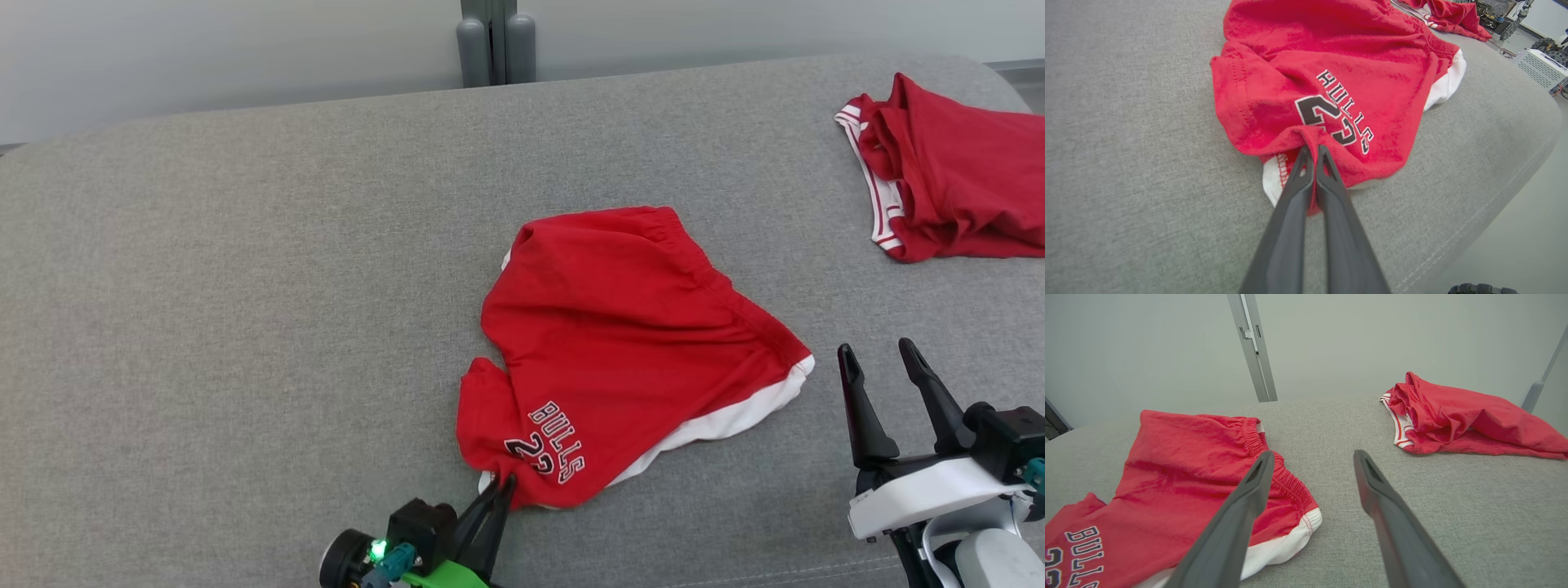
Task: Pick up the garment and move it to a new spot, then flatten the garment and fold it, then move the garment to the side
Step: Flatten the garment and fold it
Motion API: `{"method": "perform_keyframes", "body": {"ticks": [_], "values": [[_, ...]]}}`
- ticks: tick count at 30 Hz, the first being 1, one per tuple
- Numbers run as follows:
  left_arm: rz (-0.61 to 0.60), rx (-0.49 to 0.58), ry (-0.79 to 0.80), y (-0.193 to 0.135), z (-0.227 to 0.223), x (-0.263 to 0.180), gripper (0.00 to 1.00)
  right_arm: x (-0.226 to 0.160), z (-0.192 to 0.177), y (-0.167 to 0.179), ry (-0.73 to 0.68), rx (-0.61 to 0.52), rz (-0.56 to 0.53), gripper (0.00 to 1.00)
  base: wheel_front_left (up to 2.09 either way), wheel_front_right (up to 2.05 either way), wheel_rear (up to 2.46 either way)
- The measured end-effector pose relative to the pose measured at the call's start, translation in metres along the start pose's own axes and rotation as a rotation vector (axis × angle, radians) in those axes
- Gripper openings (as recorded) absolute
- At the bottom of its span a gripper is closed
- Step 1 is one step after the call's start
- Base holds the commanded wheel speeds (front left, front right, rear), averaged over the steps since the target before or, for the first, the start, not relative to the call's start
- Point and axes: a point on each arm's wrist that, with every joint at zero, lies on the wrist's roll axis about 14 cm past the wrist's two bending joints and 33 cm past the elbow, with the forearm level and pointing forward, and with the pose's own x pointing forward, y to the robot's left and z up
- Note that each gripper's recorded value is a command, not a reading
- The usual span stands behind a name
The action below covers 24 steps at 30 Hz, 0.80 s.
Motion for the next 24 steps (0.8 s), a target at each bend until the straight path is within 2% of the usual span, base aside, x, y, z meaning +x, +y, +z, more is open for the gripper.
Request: {"method": "perform_keyframes", "body": {"ticks": [12,23,24], "values": [[0.052,0.078,-0.145,0.033,0.060,0.028,0.00,0.005,-0.005,-0.001,0.015,0.001,-0.003,1.00,0.00,0.00,0.00],[0.069,0.101,-0.070,0.055,0.049,0.053,0.00,0.001,-0.015,-0.019,0.047,0.002,-0.055,1.00,0.00,0.00,0.00],[0.073,0.100,-0.068,0.056,0.048,0.052,0.24,0.000,-0.015,-0.019,0.047,0.003,-0.057,1.00,0.00,0.00,0.00]]}}
